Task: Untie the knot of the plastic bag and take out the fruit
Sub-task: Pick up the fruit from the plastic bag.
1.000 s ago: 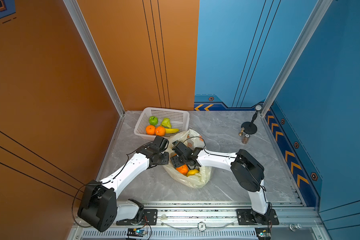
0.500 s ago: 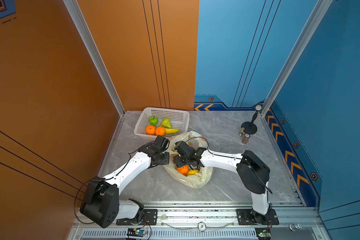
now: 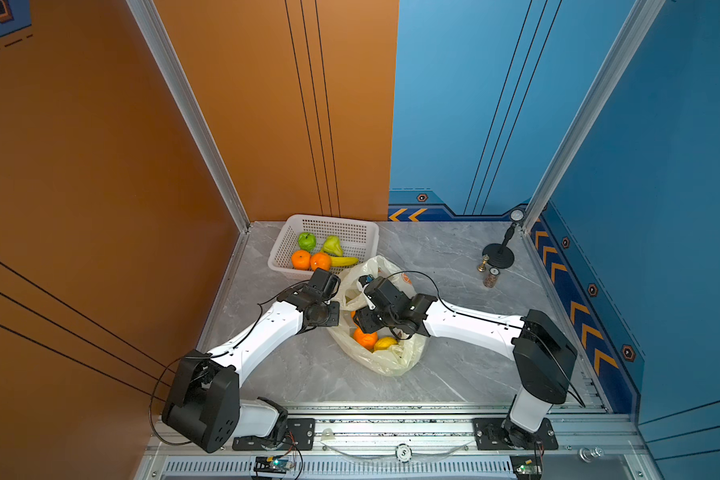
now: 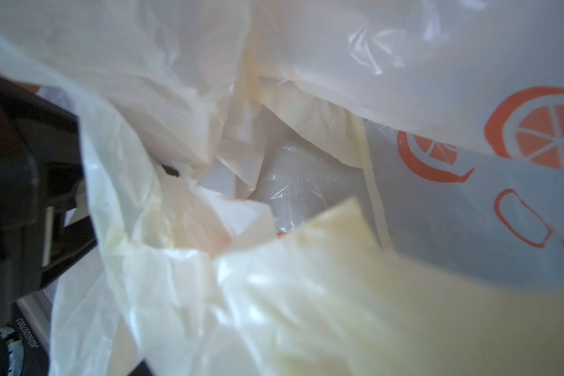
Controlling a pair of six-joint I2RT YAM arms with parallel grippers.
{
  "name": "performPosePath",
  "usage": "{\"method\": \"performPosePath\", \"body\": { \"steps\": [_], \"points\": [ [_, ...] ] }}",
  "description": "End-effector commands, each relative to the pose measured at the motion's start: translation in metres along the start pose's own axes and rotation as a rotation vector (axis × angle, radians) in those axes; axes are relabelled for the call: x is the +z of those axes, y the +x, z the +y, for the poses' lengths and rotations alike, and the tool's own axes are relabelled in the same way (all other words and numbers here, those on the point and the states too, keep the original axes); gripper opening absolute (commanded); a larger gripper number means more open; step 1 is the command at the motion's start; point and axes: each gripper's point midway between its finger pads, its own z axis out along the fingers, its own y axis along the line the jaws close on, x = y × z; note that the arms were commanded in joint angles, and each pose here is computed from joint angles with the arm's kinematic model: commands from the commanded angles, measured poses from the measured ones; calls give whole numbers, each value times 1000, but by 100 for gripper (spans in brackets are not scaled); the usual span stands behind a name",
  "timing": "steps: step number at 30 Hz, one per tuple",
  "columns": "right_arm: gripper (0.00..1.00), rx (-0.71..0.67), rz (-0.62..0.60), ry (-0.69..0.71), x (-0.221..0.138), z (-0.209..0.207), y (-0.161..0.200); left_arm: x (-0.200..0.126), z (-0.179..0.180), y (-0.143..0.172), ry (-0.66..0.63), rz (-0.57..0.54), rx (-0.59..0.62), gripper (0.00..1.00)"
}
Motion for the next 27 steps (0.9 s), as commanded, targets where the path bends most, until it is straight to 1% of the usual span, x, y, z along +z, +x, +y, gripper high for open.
{"method": "performPosePath", "body": {
  "steps": [1,8,13,16,18,22,24,27],
  "points": [
    [57,17,-36,-87,-20,12,-5,-5,3,-14,-21,-35,8,20],
    [57,23,-75,-282,-55,37,-11,-10,0,-23,-21,-60,16,24],
    [57,55,-170,-331,-83,41,-35,-16,-1,-25,-13,-80,22,28],
    [57,92,-248,-342,-102,36,-57,-26,-2,-29,2,-117,31,35],
    [57,119,-294,-345,-115,30,-70,-35,-5,-34,23,-154,43,41],
    [57,197,-376,-345,-138,11,-94,-60,-17,-48,106,-274,99,53],
    [57,241,-402,-359,-148,3,-103,-74,-26,-55,160,-348,153,56],
    [57,300,-417,-408,-160,-3,-112,-97,-41,-61,241,-460,269,59]
  ]
}}
